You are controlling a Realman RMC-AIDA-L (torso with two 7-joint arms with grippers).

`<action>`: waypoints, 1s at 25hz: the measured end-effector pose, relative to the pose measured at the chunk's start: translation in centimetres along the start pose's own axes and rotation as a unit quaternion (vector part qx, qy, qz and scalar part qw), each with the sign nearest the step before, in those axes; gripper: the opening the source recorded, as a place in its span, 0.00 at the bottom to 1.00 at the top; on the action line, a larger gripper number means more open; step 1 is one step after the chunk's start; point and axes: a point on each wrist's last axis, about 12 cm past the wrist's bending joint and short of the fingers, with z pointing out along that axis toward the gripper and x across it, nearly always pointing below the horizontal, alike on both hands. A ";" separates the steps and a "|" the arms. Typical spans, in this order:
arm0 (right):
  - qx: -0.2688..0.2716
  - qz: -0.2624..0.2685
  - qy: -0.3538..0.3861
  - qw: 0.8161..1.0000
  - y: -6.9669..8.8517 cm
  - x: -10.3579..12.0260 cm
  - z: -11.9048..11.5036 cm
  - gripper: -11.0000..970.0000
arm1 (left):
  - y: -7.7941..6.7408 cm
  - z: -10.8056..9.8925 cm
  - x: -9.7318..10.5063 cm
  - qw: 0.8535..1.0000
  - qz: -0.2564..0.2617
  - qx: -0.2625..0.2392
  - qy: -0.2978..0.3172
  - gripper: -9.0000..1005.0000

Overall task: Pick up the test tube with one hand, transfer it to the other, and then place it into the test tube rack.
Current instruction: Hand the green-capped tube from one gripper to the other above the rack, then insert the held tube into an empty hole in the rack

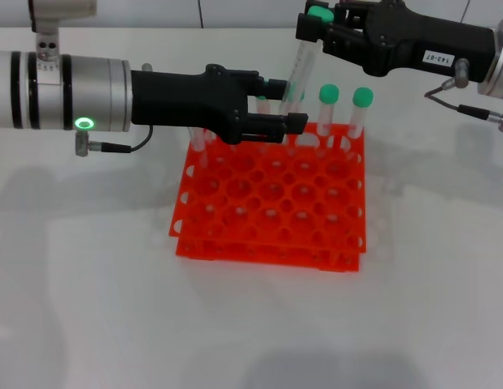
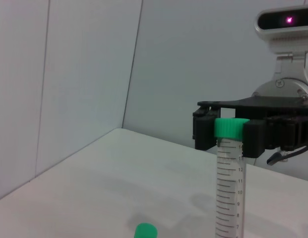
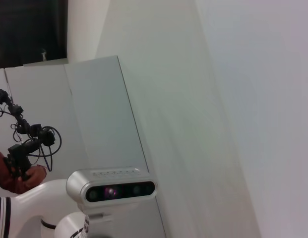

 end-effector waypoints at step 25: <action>0.017 -0.020 0.019 0.999 0.2 1.7 -1.1 0.27 | -1.8 -7.8 0.5 0.977 -0.140 -0.062 0.151 0.89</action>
